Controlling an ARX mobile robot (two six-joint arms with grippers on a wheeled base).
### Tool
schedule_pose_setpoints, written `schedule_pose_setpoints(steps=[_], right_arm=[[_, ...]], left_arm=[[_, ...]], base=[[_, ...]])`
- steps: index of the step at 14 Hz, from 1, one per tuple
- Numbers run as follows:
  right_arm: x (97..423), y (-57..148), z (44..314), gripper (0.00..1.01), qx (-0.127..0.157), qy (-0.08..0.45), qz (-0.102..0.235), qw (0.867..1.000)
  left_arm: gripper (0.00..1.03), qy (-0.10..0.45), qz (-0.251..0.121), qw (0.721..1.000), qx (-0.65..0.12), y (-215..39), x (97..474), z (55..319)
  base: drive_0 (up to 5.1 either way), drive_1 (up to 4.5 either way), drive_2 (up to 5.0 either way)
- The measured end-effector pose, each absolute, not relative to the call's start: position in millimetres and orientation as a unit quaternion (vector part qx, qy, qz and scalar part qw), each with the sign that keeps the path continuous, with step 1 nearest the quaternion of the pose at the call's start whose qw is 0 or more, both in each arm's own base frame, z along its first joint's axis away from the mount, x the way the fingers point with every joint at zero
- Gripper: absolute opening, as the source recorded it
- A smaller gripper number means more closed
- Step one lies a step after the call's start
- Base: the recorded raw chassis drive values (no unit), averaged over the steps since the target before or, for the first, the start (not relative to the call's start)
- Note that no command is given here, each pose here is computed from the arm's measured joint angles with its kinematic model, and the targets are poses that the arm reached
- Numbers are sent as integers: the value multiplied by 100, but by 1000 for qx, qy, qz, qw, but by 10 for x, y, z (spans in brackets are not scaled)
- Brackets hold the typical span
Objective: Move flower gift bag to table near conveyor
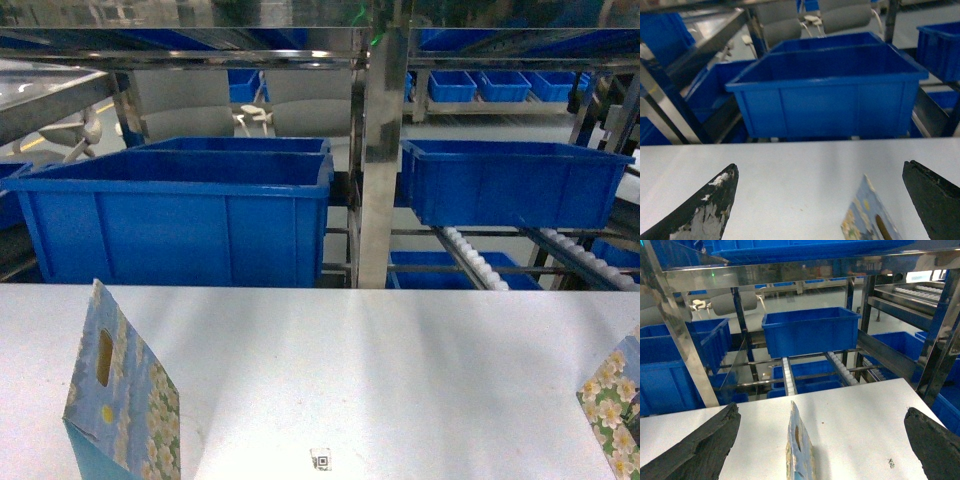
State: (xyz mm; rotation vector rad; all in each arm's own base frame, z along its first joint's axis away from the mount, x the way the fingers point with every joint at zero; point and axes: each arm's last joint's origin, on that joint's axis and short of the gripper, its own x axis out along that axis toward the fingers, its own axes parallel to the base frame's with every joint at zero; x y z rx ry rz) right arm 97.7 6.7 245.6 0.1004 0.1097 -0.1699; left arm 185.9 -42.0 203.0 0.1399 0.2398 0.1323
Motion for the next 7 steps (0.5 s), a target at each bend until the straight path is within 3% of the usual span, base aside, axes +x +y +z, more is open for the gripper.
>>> schedule_pose_setpoints(steps=[3,4,5,6,7], right_arm=[[985,63,2461,95,50,36,-71,996],[969,-3,2395,83,34,-2,-41,999],[964,-20,2283,68,19,-7,-24,1000],[981,4,2185,55,11,2,3,1000],[981,5,2099,42,7,6,3,1000]], left_arm=[[96,101,58,990,75,-412,1858,2020],[83,41,21,998,35,-356,1807,1970],[69,12,6,1000,15,-286,1703,1908],[56,3,3,1000,10,-243,1650,1907],[44,0,3,1000,4,-204,1596,1890]], base=[[0,0,0],[0,0,0],[0,0,0],[0,0,0],[0,0,0]])
